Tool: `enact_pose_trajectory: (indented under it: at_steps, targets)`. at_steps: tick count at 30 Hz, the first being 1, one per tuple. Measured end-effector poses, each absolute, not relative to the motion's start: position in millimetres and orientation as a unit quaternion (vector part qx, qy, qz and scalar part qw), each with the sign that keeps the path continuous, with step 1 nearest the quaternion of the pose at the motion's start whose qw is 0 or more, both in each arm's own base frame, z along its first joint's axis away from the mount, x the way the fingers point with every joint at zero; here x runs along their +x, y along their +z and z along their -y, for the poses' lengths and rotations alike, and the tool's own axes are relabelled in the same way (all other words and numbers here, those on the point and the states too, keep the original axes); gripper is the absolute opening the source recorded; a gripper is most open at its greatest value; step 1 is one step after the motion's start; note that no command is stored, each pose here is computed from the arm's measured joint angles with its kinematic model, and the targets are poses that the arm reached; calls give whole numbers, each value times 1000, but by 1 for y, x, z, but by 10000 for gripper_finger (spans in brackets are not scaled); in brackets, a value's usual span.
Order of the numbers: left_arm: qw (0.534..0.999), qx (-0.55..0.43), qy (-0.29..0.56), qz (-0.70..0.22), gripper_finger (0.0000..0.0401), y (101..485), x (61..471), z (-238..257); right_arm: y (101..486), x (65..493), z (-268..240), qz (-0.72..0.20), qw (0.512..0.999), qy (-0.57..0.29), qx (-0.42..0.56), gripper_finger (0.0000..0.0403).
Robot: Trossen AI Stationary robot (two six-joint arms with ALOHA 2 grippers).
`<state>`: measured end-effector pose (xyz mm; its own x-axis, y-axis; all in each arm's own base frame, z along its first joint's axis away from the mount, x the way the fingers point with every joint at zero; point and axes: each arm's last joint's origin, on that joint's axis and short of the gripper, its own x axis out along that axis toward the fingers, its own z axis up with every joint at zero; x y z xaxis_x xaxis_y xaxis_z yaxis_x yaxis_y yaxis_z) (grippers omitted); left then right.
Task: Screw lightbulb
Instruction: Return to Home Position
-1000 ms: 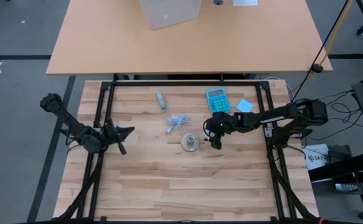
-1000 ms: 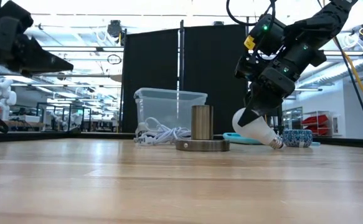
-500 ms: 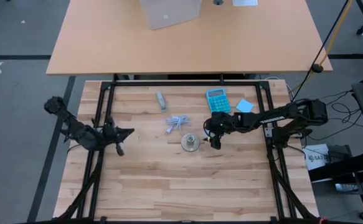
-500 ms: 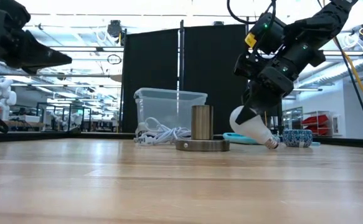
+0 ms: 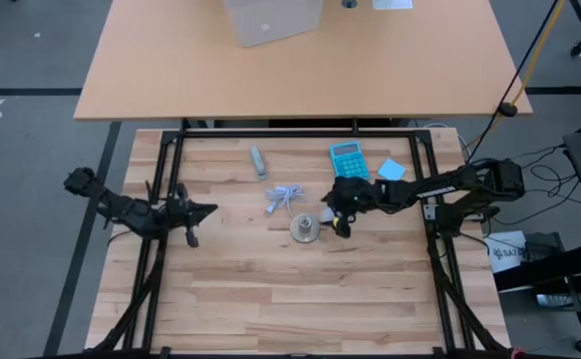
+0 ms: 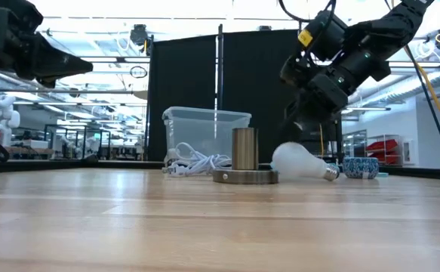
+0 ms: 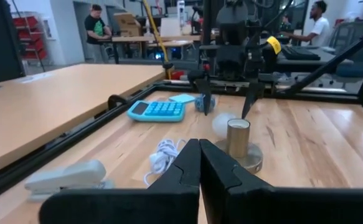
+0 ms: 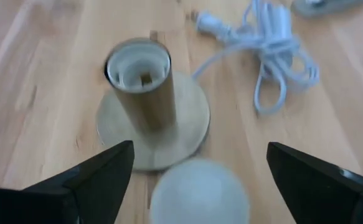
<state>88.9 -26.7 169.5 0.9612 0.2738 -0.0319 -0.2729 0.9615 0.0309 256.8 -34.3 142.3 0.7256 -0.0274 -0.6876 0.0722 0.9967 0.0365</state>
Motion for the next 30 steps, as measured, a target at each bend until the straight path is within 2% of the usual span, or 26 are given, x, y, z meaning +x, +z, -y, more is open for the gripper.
enact_pose_trajectory:
  at_steps: [7, 10, 15, 19, 22, 25, 30]
  targets:
    - [991, 20, 133, 2, 0, 168, 94, 21, 159, 263, 37, -297, 955, -22, -10, 361]
    - [990, 25, 139, 1, 0, 168, 95, 18, 170, 260, 40, -239, 970, -30, -19, 361]
    - [990, 28, 138, 1, 0, 169, 95, 16, 178, 234, 45, -136, 989, -54, -28, 358]
    - [989, 28, 144, 1, 0, 169, 96, 14, 171, 199, 49, -78, 993, -88, -20, 338]
    - [990, 28, 140, 2, 0, 169, 96, 14, 161, 172, 48, -48, 993, -104, -16, 310]
    - [990, 28, 136, 2, 0, 169, 96, 14, 156, 154, 46, -23, 993, -114, -18, 264]
    - [990, 28, 135, 2, 0, 169, 96, 15, 165, 144, 44, 13, 993, -114, -22, 155]
